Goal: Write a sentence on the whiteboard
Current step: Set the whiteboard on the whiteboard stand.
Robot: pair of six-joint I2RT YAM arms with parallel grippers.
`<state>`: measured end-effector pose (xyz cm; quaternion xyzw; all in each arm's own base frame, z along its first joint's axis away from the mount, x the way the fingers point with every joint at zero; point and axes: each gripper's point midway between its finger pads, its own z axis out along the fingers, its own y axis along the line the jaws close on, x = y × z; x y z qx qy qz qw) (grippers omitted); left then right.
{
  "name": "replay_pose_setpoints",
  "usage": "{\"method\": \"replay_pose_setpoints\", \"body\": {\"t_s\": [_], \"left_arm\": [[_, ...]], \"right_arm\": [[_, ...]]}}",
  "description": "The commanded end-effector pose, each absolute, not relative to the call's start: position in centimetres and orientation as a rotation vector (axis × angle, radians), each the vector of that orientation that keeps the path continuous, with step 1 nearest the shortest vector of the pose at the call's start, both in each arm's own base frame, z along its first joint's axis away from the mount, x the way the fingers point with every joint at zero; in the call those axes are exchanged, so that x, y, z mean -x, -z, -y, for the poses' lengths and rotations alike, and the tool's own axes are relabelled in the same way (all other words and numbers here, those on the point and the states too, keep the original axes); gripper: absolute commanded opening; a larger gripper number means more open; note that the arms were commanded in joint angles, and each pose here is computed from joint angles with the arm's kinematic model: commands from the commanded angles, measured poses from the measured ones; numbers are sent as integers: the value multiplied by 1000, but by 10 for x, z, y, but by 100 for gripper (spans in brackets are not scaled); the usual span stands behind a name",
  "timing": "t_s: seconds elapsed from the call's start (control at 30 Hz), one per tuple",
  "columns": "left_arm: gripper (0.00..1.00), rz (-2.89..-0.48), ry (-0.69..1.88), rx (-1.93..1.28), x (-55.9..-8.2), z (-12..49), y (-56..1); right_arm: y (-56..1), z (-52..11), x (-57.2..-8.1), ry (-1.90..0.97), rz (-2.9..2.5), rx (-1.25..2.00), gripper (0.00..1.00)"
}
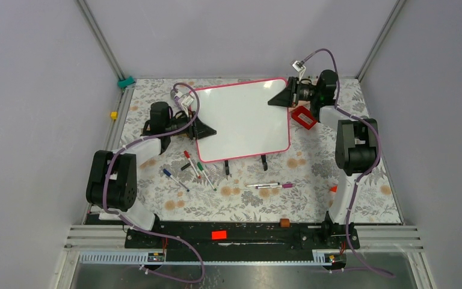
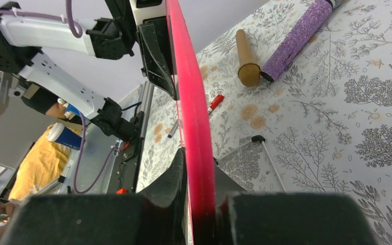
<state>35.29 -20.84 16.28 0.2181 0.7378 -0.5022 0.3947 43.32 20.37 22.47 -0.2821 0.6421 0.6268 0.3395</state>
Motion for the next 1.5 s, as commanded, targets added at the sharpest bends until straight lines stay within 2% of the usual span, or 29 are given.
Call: {"method": "replay_pose_setpoints", "body": {"t_s": [0.0,0.27,0.6,0.63,0.7,0.73,0.77,0.8,0.83,0.87,1.0,1.3,1.47], "left_arm": [[1,-1696,916,-870,-374,220,-159],[3,-1671,885,-927,-378,227,-153],[6,-1679,862,-970,-360,234,-133],[7,-1674,867,-973,-360,234,-134],[9,-1668,874,-973,-357,234,-136],[12,-1651,875,-973,-357,235,-138],[27,-1640,868,-962,-356,234,-139],[50,-1615,844,-931,-360,233,-145],[77,-1613,829,-889,-362,231,-149],[96,-1612,812,-868,-363,228,-151],[99,-1652,714,-813,-371,215,-154],[99,-1640,675,-630,-379,185,-165],[99,-1630,647,-545,-374,174,-187]], "right_arm": [[-218,-214,-470,-1418,-1640,585,0],[-205,-214,-478,-1404,-1630,582,0],[-181,-211,-476,-1379,-1661,551,0],[-178,-210,-475,-1377,-1671,541,2],[-179,-209,-476,-1361,-1676,522,22],[-181,-208,-477,-1355,-1679,515,48],[-184,-207,-478,-1345,-1682,504,68],[-189,-205,-477,-1337,-1687,499,74],[-193,-203,-478,-1320,-1691,493,80],[-197,-200,-479,-1297,-1698,484,83],[-209,-188,-480,-1211,-1718,463,90],[-221,-172,-470,-1124,-1721,403,91],[-224,-149,-479,-946,-1761,272,93]]}}
